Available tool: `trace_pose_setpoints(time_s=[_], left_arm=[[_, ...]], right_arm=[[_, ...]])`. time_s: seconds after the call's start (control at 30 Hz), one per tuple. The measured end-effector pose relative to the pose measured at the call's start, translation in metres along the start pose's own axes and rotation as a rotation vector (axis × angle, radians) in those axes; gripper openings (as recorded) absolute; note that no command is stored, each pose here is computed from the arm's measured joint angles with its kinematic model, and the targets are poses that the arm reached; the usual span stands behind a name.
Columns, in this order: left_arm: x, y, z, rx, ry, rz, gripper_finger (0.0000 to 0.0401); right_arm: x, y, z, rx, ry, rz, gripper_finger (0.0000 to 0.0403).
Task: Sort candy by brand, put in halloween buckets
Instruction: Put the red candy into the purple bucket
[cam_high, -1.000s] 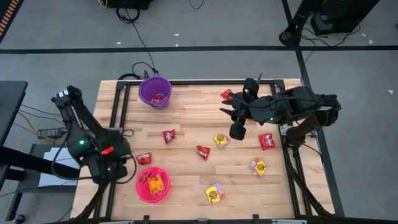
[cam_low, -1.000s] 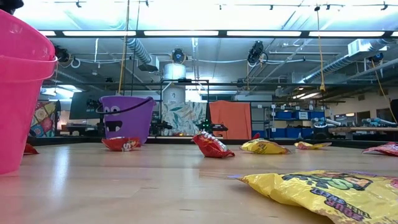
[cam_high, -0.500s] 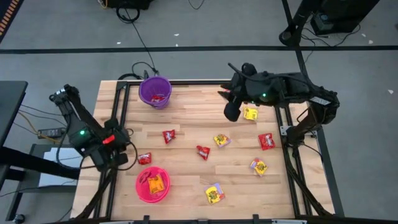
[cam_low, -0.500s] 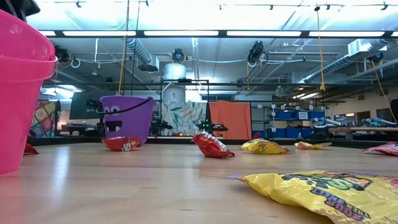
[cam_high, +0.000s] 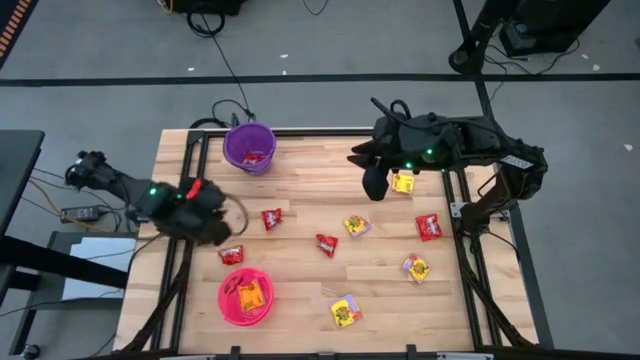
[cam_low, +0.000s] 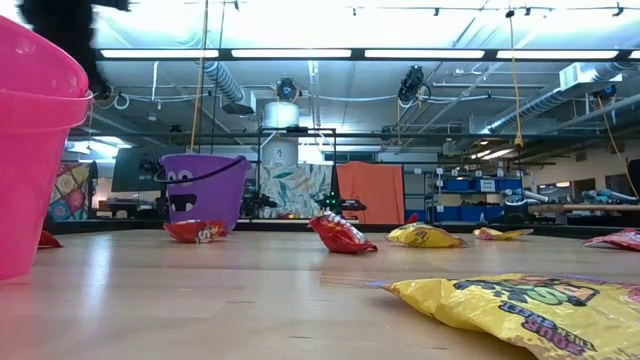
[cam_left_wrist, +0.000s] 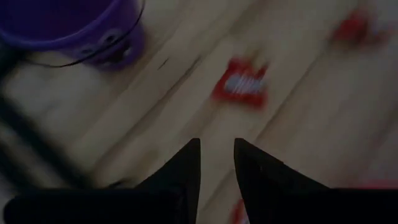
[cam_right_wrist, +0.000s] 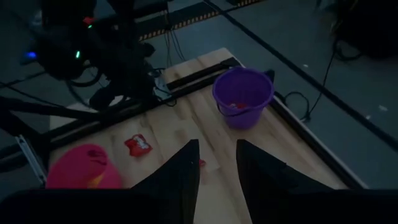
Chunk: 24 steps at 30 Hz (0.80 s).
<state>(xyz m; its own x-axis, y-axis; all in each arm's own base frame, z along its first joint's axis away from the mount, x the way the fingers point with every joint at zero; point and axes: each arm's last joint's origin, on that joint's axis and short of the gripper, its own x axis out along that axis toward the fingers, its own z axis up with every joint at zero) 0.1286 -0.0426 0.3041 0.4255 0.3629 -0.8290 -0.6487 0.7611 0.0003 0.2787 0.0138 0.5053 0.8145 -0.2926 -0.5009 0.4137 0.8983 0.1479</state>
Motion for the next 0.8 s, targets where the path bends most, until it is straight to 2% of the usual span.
trace_pose_setpoints(time_s=[0.1, 0.17, 0.23, 0.33, 0.47, 0.53, 0.67, 0.8], left_arm=[[0.005, -0.011, 0.025, -0.195, -0.143, -0.121, 0.0103], [0.008, -0.017, 0.040, -0.248, -0.216, -0.177, 0.0103], [0.015, -0.018, 0.050, -0.241, -0.220, -0.191, 0.0103], [0.027, -0.011, 0.056, -0.169, -0.107, -0.198, 0.0103], [0.037, 0.000, 0.050, -0.072, 0.130, -0.217, 0.0103], [0.040, 0.006, 0.046, -0.028, 0.222, -0.192, 0.0103], [0.042, 0.015, 0.037, 0.126, 0.356, -0.134, 0.0103], [0.051, 0.017, 0.029, 0.289, 0.470, -0.128, 0.0103]], right_arm=[[0.000, 0.000, 0.000, -0.062, 0.001, 0.002, 0.0118], [0.000, -0.001, 0.000, -0.114, 0.006, 0.014, 0.0118], [0.001, -0.001, 0.000, -0.156, 0.017, 0.046, 0.0118], [0.001, -0.001, 0.000, -0.207, 0.038, 0.118, 0.0118], [0.002, 0.000, 0.000, -0.228, 0.066, 0.207, 0.0118], [0.002, -0.001, -0.001, -0.214, 0.084, 0.227, 0.0118], [0.003, -0.004, -0.002, -0.154, 0.100, 0.195, 0.0118], [0.003, -0.005, -0.001, -0.059, 0.087, 0.136, 0.0118]])
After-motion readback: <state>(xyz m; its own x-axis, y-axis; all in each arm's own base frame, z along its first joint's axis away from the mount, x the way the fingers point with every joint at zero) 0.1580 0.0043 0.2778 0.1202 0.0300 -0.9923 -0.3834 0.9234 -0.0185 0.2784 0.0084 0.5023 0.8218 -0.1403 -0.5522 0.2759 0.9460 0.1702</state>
